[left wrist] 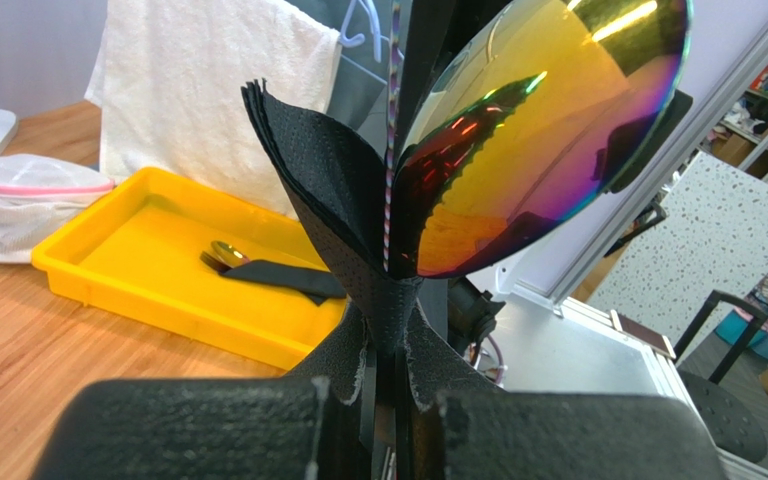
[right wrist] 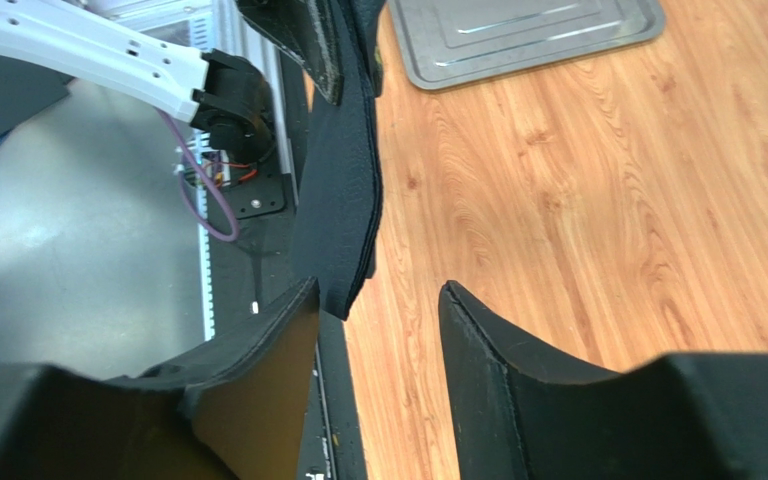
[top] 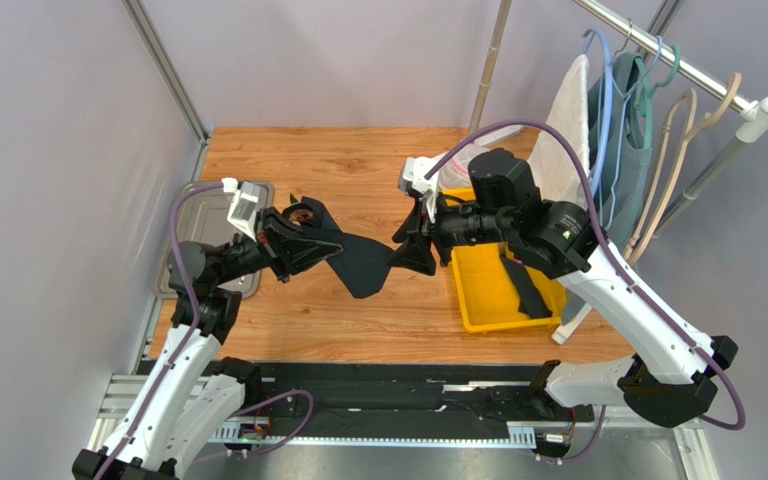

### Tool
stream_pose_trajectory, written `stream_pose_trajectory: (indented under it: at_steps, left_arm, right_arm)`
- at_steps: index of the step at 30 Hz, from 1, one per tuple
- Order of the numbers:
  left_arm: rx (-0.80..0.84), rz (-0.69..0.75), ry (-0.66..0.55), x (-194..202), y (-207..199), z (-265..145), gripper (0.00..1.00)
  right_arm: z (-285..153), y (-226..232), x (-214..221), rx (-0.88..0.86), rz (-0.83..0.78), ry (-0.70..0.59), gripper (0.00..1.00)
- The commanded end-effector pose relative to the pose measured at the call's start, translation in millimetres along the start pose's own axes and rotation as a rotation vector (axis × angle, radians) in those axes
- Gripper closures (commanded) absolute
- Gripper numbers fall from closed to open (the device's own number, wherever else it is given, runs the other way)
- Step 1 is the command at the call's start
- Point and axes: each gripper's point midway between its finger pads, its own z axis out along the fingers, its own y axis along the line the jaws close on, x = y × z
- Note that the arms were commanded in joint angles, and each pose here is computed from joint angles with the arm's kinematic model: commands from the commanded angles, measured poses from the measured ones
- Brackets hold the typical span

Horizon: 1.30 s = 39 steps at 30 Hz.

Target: Place the utensils on the paper napkin and roll it up

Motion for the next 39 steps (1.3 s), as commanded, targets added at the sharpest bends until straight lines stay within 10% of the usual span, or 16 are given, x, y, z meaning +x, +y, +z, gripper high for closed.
stream_pose_trajectory:
  at_steps: [1, 7, 39]
  left_arm:
    - [0.053, 0.087, -0.046, -24, -24, 0, 1.00]
    - [0.060, 0.082, -0.049, -24, -26, 0, 1.00]
    - [0.175, 0.009, -0.085, -48, -58, 11, 1.00]
  right_arm:
    - [-1, 12, -13, -0.071, 0.032, -0.043, 0.58]
    - [5, 11, -10, -0.096, 0.039, -0.036, 1.00]
    - [73, 58, -22, -0.461, 0.165, -0.084, 1.00]
